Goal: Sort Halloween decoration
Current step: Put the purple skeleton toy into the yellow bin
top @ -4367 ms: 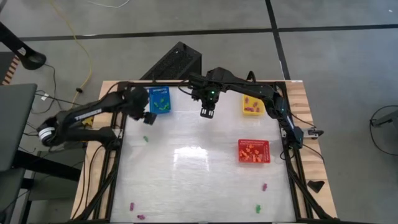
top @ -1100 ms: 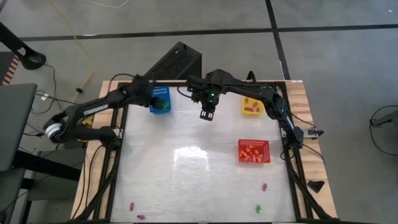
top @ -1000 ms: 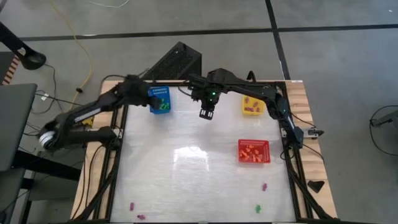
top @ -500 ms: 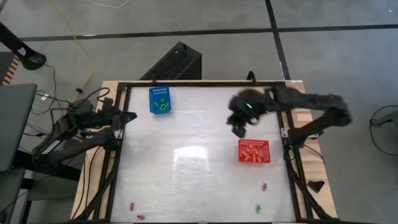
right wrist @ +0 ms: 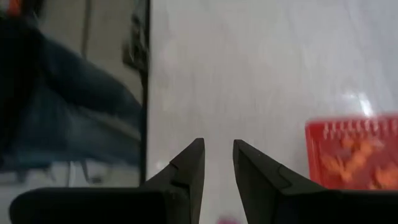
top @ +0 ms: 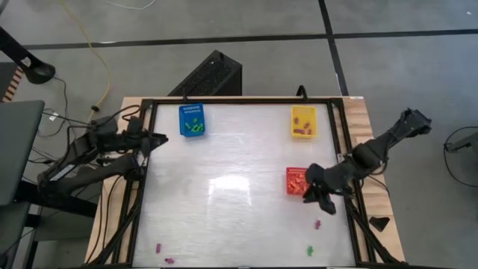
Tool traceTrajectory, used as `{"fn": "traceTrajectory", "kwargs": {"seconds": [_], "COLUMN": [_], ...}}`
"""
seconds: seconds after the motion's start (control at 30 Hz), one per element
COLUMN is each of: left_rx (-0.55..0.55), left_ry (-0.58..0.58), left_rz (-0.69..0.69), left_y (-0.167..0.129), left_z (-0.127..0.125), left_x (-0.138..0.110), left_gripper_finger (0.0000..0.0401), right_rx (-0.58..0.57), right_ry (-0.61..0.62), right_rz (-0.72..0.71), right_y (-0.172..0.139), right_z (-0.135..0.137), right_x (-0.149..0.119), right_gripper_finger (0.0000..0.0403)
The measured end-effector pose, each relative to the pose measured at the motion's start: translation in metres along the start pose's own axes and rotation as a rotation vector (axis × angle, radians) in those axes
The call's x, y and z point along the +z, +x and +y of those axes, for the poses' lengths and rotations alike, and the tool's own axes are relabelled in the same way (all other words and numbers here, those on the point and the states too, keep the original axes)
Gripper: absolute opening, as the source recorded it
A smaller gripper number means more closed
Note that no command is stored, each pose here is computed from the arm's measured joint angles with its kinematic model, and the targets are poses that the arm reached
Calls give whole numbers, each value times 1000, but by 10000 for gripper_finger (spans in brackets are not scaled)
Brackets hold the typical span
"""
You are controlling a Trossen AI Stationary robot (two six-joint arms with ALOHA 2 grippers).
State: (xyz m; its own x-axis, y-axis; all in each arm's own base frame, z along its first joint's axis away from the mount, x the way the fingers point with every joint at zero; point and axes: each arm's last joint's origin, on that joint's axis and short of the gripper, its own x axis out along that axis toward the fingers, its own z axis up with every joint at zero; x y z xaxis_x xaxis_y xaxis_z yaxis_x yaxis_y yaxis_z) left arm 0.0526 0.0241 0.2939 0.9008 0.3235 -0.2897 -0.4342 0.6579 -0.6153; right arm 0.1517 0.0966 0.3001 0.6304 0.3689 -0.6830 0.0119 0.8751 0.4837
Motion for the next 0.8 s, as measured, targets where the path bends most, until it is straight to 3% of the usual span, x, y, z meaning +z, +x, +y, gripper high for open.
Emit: {"fn": "traceTrajectory", "kwargs": {"seconds": [0.17, 0.27, 0.4, 0.67, 0.8], "left_rx": [6, 15, 17, 18, 17], "left_ry": [-12, -31, -54, -111, -110], "left_rz": [51, 65, 63, 40, 22], "left_y": [9, 13, 16, 20, 23], "left_z": [0, 0, 0, -2, -3], "left_x": [1, 2, 4, 7, 10], "left_gripper_finger": [151, 151, 151, 151, 151], "right_rx": [-34, -69, -167, -156, -144], "right_ry": [-108, -173, -81, 90, 13], "right_rz": [147, 162, 67, -14, 25], "right_y": [6, 9, 17, 36, 38], "right_z": [7, 12, 5, -10, -15], "right_x": [-21, -31, -55, -121, -147], "right_gripper_finger": [119, 128, 153, 196, 199]}}
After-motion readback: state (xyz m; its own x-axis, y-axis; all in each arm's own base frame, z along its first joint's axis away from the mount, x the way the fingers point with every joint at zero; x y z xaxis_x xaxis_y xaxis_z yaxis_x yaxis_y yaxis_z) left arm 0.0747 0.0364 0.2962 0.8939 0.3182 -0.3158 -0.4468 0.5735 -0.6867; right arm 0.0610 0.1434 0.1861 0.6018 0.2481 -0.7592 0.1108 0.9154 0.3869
